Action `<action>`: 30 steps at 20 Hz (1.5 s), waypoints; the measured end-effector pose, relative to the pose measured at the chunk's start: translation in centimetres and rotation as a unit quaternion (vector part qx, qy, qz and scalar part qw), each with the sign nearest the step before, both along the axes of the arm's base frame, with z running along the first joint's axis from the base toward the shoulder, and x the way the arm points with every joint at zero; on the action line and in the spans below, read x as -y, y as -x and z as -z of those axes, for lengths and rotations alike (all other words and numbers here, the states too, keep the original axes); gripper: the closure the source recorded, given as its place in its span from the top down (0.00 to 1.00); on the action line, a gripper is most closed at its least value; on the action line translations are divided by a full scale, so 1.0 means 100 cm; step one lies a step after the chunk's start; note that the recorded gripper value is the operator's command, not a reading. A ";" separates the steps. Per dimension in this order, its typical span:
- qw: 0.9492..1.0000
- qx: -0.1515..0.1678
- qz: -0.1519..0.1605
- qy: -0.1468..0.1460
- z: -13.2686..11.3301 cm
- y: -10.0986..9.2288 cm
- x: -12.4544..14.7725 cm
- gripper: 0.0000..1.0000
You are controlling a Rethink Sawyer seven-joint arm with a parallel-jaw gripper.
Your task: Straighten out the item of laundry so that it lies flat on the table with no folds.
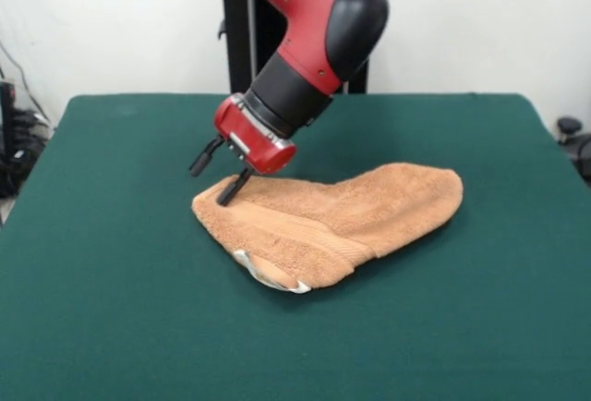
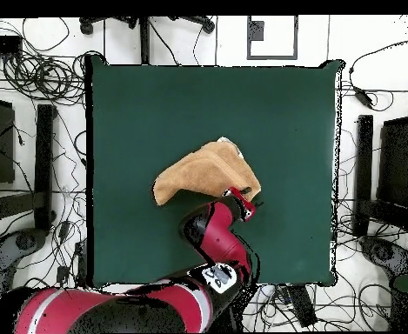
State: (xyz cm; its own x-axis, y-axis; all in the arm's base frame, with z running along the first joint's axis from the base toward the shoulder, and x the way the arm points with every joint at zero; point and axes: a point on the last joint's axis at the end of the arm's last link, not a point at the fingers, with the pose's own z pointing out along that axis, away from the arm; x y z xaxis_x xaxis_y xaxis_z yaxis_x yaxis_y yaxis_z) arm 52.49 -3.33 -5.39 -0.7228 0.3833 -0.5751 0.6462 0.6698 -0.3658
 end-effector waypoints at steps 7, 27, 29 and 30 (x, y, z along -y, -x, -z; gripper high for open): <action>1.000 0.010 -0.006 0.013 0.002 0.000 0.002 1.00; 0.995 0.085 0.028 0.034 0.013 -0.001 -0.001 1.00; 0.995 0.087 0.030 0.035 0.013 -0.001 -0.004 1.00; 0.995 0.089 0.031 0.035 0.012 -0.002 -0.005 1.00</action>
